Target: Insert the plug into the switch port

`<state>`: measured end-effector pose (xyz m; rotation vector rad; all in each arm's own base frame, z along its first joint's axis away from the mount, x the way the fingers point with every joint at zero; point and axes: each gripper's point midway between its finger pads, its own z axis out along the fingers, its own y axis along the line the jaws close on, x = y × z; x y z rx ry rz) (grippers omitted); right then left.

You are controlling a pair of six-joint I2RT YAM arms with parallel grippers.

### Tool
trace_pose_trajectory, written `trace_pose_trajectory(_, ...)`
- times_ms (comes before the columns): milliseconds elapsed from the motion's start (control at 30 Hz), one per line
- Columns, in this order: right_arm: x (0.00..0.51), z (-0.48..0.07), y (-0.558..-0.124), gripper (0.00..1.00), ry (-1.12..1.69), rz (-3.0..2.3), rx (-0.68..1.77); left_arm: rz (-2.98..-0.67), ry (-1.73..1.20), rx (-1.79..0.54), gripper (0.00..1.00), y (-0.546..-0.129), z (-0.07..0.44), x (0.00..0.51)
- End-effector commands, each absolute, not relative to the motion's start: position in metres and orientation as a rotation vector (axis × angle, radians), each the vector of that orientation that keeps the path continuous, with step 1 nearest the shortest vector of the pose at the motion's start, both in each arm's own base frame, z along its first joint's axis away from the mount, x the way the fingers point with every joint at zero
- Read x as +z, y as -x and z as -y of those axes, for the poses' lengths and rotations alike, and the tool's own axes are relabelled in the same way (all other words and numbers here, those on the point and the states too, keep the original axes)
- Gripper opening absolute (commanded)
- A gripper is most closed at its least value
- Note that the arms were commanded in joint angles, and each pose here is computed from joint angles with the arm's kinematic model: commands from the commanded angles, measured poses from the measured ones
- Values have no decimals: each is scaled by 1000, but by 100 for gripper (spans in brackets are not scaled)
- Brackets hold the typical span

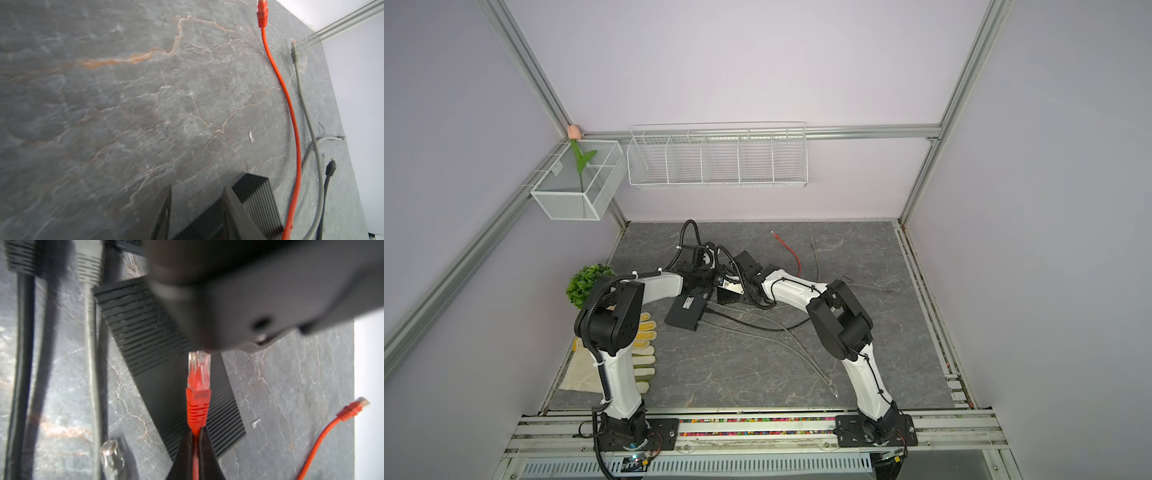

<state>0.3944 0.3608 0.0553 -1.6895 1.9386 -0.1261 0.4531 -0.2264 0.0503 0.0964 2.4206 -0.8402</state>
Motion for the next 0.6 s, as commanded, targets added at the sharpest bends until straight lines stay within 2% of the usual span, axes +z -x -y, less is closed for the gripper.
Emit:
trace_pose_trajectory(0,67,-345,-398,7,1636,-1965,-167,-2365,-51,-824,41,-459,212,75)
trace_pose_trajectory(267,100,-335,-373,7,1589,-1975,-134,-2352,-31,-822,41,-460,202,79)
trace_pose_trajectory(567,59,-332,-357,7,1672,-2079,-104,-2362,-30,-831,41,-458,203,72)
